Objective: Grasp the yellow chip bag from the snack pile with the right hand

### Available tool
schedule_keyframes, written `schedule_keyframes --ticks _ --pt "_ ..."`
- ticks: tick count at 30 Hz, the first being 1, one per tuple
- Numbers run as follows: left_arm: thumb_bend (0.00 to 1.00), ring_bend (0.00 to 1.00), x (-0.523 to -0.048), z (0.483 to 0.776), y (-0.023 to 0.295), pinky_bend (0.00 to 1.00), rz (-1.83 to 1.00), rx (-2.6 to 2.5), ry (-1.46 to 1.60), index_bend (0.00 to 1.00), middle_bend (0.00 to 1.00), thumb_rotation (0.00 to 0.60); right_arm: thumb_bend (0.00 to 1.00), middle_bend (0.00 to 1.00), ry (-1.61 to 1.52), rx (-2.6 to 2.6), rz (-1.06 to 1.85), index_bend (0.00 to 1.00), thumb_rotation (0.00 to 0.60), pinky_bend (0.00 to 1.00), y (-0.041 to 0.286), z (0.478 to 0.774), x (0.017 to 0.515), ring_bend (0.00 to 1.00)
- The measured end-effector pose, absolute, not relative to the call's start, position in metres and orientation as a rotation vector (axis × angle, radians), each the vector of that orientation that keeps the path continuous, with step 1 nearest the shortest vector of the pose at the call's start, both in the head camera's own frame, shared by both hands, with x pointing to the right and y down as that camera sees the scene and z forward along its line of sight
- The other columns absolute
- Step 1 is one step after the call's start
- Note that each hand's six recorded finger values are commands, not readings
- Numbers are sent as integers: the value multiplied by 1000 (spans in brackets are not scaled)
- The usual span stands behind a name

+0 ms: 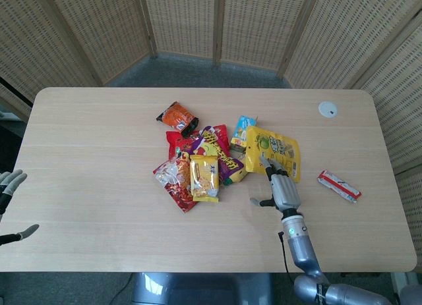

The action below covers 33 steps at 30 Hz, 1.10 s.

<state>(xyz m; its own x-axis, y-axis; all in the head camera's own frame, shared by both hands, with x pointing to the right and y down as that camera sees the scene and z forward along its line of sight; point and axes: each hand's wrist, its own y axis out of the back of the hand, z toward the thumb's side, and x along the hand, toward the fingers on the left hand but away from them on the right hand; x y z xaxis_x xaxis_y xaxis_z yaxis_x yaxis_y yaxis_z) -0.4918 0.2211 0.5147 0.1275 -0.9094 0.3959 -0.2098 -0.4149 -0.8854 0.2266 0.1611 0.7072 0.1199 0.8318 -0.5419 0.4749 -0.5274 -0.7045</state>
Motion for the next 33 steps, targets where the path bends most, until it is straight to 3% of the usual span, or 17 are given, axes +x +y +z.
schedule_keyframes --ticks 13,27,29,31,33 --pt "0 0 -496 517 219 0 -1346 -1724 1098 41 0 600 0 0 -1386 -1874 1495 0 600 0 112 751 241 0" --pt "0 0 -500 513 217 0 -1345 -1714 1120 41 0 600 0 0 -1445 -1802 1580 0 600 3 103 777 231 0" --pt "0 0 -501 511 217 0 -1342 -1711 1126 41 0 600 0 0 -1448 -1788 1575 0 600 89 102 779 231 0" --pt "0 0 -502 509 217 0 -1338 -1706 1135 41 0 600 28 0 -1453 -1769 1566 0 600 271 101 780 232 9" --pt "0 0 -503 508 216 0 -1339 -1702 1140 41 0 600 102 18 -1461 -1748 1554 5 600 413 100 780 235 117"
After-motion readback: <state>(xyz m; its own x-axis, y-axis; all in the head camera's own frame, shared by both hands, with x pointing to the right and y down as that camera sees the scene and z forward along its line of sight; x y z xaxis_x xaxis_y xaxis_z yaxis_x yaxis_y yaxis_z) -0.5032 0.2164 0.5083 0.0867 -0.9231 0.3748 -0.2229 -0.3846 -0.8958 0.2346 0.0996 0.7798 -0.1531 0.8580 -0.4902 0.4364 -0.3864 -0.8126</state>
